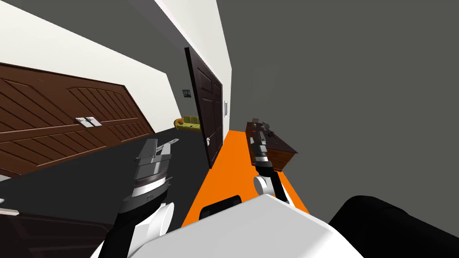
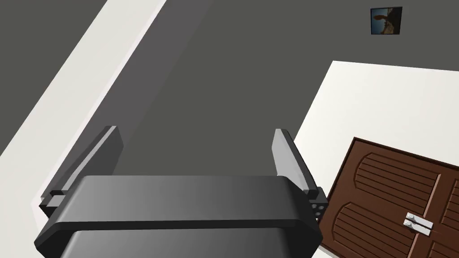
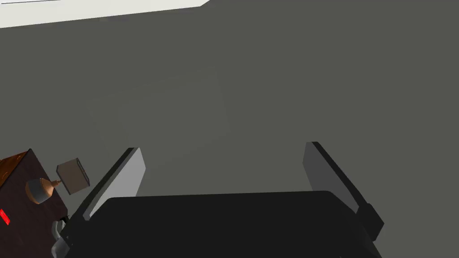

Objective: Push the door open

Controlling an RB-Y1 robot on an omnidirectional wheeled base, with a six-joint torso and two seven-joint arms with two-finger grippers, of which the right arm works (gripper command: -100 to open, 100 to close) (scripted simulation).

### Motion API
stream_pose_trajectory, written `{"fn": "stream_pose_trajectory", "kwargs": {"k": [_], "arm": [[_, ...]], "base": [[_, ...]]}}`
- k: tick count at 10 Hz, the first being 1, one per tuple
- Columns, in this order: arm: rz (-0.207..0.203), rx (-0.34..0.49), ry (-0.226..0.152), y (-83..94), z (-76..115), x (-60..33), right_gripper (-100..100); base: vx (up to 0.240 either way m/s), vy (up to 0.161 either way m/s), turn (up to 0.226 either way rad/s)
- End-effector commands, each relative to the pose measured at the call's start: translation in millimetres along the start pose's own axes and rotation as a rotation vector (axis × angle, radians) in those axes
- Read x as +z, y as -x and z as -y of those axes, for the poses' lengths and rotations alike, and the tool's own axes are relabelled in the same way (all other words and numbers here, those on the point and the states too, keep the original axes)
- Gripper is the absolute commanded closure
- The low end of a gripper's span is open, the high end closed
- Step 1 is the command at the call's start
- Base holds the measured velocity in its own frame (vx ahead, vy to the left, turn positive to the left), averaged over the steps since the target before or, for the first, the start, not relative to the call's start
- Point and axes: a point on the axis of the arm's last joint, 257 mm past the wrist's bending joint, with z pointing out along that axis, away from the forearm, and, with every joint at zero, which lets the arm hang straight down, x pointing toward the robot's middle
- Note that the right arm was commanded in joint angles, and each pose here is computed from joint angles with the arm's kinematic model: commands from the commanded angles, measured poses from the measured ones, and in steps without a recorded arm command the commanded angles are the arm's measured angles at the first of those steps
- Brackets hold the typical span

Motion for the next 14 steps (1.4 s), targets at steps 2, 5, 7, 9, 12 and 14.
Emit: {"fn": "stream_pose_trajectory", "kwargs": {"k": [2, 5, 7, 9, 12, 14], "arm": [[-0.014, 0.005, -0.018, -3.8, 14.7, -1.4, -100], [-0.032, 0.013, -0.044, -9.0, 36.3, -3.9, -100], [-0.042, 0.018, -0.062, -12.2, 50.1, -5.8, -100], [-0.054, 0.023, -0.081, -15.7, 65.4, -8.1, -100], [-0.072, 0.031, -0.113, -21.2, 90.5, -12.7, -100], [-0.085, 0.037, -0.138, -25.2, 109.5, -16.7, -100]], "base": [[0.041, -0.022, 0.165], [0.059, -0.038, 0.152], [0.06, -0.041, 0.141], [0.05, -0.037, 0.168], [0.076, -0.045, 0.163], [0.062, -0.07, 0.197]]}}
